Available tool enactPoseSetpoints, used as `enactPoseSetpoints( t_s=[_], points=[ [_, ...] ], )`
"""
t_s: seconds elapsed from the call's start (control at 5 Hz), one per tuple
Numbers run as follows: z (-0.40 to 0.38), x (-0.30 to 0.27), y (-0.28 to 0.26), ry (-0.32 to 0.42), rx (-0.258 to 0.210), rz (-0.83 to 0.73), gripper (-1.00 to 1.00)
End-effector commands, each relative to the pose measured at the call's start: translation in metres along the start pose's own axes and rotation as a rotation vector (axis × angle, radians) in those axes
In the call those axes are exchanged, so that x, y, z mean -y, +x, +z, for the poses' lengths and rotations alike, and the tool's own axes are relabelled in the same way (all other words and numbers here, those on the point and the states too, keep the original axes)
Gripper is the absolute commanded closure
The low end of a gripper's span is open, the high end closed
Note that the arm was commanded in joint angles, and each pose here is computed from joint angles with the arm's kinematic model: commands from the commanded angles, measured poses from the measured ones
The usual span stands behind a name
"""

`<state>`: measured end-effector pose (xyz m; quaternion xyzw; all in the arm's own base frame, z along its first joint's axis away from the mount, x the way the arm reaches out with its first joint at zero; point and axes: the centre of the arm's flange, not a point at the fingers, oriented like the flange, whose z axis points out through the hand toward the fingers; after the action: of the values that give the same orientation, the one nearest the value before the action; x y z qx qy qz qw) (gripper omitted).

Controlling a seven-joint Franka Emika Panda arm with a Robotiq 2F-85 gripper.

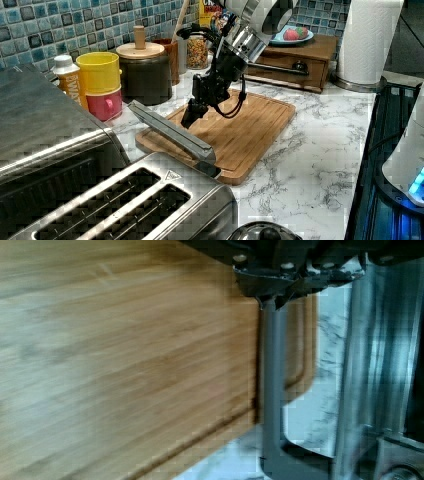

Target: Close the oven.

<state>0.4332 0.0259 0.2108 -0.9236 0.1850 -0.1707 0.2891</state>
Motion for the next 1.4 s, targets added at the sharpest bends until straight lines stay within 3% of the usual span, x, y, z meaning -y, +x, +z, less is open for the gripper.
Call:
enactPoseSetpoints(
  t_s=[0.2,0.6,0.8,1.0,1.4],
  points=[
    [0.012,0.09,0.065,0.099,0.005,-0.123,1.0],
    [0.019,0.111,0.071,0.163,0.001,-0.093,1.0],
    [0.037,0.11,0.082,0.115,0.092,-0.064,1.0],
    [0.045,0.099,0.087,0.119,0.136,-0.02,1.0],
    [0.026,0.111,0.087,0.147,0.087,-0.003,1.0]
  ],
)
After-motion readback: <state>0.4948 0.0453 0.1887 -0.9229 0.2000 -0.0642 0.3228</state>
